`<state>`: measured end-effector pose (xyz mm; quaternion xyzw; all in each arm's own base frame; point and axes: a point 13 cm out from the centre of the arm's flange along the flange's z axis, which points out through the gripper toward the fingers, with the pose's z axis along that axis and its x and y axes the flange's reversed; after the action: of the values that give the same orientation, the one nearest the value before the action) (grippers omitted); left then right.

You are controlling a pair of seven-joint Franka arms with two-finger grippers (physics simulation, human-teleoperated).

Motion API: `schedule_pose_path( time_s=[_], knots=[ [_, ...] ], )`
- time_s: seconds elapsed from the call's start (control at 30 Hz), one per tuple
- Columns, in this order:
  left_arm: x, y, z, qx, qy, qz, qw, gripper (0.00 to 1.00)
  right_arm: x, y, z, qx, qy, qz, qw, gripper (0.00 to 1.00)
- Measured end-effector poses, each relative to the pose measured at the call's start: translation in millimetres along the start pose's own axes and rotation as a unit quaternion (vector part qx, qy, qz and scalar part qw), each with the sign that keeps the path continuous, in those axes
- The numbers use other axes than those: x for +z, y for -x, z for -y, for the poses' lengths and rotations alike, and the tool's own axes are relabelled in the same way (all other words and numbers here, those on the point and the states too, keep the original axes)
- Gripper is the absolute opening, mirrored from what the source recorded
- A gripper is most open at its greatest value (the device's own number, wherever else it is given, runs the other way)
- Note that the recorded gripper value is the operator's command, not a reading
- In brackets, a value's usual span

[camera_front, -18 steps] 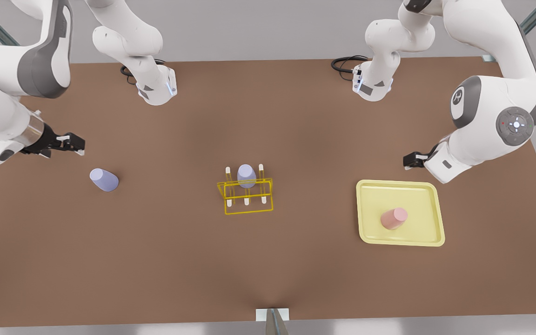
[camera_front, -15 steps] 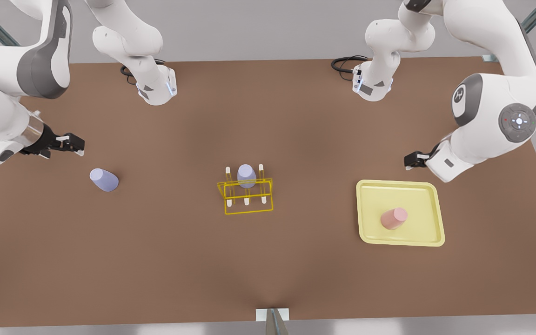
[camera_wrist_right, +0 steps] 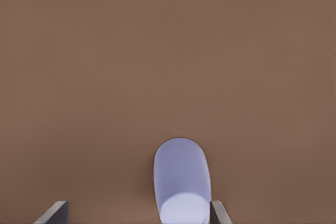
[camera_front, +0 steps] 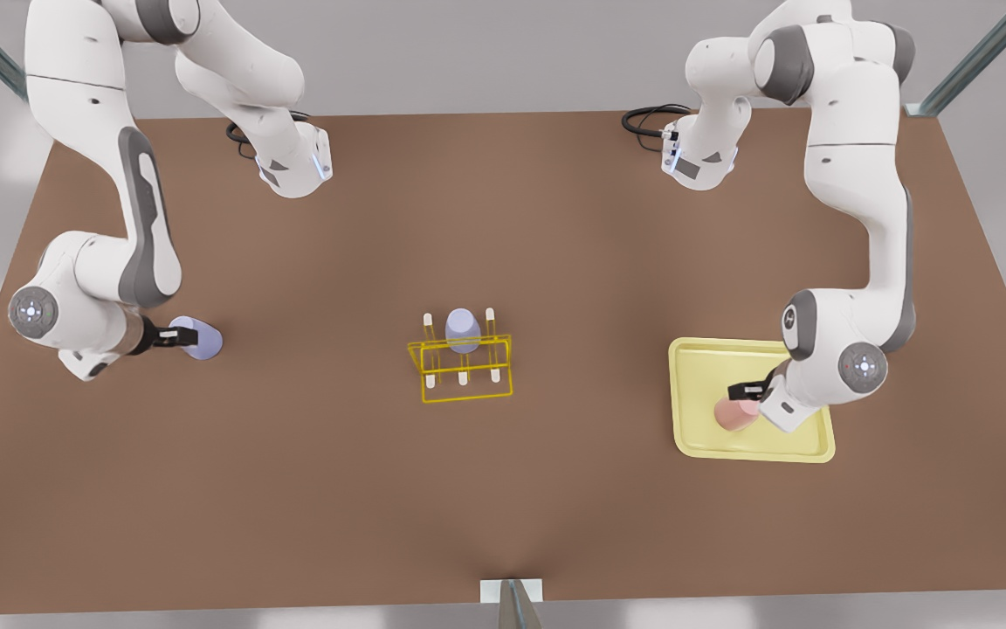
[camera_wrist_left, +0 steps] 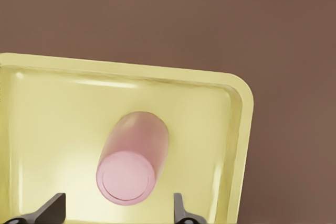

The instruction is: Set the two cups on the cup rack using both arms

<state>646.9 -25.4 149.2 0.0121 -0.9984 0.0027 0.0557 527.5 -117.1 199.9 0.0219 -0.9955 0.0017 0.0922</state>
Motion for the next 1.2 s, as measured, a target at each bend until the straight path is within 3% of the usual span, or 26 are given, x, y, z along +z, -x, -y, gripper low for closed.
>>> schedule_pose_path(
  time_s=[0.2, 0.83, 0.9, 1.2],
  knots=[
    [38, 2, -4, -0.003, 0.001, 0.02, 1.0, 1.0, 19, -11, 11, -0.01, -0.01, 0.046, 0.999, 1.0],
    [79, 14, -4, -0.003, 0.002, 0.041, 0.999, 0.96, 108, -48, 30, -0.023, -0.006, 0.039, 0.999, 1.0],
    [79, 14, -5, -0.003, 0.002, 0.042, 0.999, 0.85, 118, -49, 30, -0.024, -0.005, 0.035, 0.999, 1.0],
    [73, 18, -12, -0.01, 0.004, 0.049, 0.999, 0.81, 133, -46, 32, -0.032, -0.006, 0.038, 0.999, 1.0]
  ],
)
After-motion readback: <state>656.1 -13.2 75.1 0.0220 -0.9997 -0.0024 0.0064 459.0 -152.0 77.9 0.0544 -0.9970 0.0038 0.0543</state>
